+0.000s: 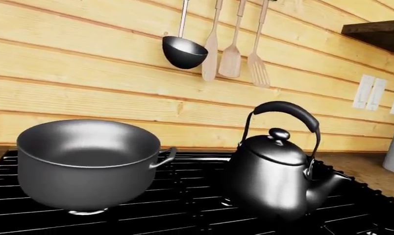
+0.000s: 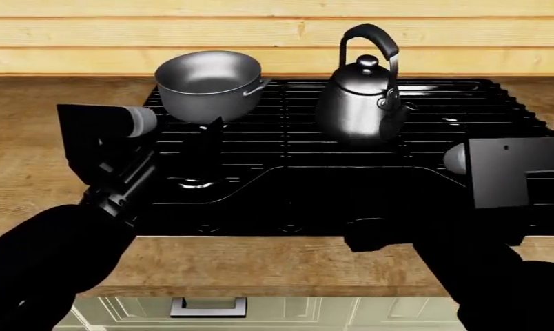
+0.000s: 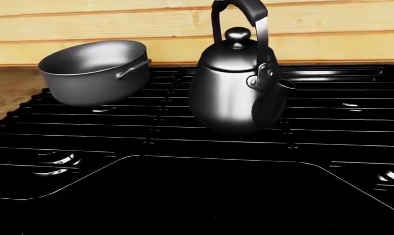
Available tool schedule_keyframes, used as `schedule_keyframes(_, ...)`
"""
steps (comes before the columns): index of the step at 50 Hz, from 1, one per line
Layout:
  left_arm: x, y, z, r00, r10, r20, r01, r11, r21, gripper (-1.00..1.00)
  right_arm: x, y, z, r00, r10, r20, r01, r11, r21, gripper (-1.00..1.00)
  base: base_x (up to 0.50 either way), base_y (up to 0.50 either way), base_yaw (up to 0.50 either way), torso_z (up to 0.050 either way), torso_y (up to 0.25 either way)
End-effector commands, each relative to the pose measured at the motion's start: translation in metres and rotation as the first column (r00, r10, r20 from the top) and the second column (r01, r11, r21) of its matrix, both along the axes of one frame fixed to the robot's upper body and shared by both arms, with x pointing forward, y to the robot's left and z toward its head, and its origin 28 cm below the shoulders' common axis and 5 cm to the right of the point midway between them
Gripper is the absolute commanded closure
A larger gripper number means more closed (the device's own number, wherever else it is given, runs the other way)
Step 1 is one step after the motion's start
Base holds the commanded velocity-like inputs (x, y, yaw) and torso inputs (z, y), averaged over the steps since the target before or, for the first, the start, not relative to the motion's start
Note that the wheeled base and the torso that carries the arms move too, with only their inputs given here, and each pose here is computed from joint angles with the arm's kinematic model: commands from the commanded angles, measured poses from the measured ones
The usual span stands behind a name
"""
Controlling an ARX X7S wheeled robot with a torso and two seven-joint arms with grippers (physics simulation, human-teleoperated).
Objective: Pick the kettle from the counter and place it on a stove burner. Then turn the burner on.
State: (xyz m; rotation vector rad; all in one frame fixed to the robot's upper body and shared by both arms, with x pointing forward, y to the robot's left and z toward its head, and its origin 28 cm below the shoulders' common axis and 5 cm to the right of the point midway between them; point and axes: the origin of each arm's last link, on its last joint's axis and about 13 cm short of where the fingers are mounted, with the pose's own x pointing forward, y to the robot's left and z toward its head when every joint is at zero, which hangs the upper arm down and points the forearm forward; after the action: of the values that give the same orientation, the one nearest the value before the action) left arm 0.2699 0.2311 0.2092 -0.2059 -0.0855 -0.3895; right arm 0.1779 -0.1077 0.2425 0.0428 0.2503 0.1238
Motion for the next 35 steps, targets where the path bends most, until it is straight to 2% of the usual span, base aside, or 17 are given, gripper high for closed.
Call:
schedule_keyframes(1, 0.001, 0.000, -0.002, 1.000, -0.004, -0.006, 0.004, 1.000, -0.002, -1.00, -0.005, -0.001, -0.011, 0.999, -0.007, -0.054, 0.007, 1.000, -0.009, -1.00, 0.00, 0.00, 0.00, 0.000, 0.000)
schedule_keyframes(19, 0.005, -0.001, -0.004, 1.000, -0.003, -0.014, 0.003, 1.000, 0.001, -1.00, -0.001, -0.002, -0.017, 0.998, -0.028, -0.061, 0.025, 0.998, -0.054, -1.00, 0.00, 0.00, 0.00, 0.000, 0.000)
schedule_keyframes(35, 0.012, 0.001, -0.008, 1.000, 0.001, -0.031, -0.001, 1.000, 0.002, -1.00, 0.013, -0.002, -0.027, 0.996, -0.028, -0.079, 0.022, 0.997, -0.075, -1.00, 0.00, 0.00, 0.00, 0.000, 0.000)
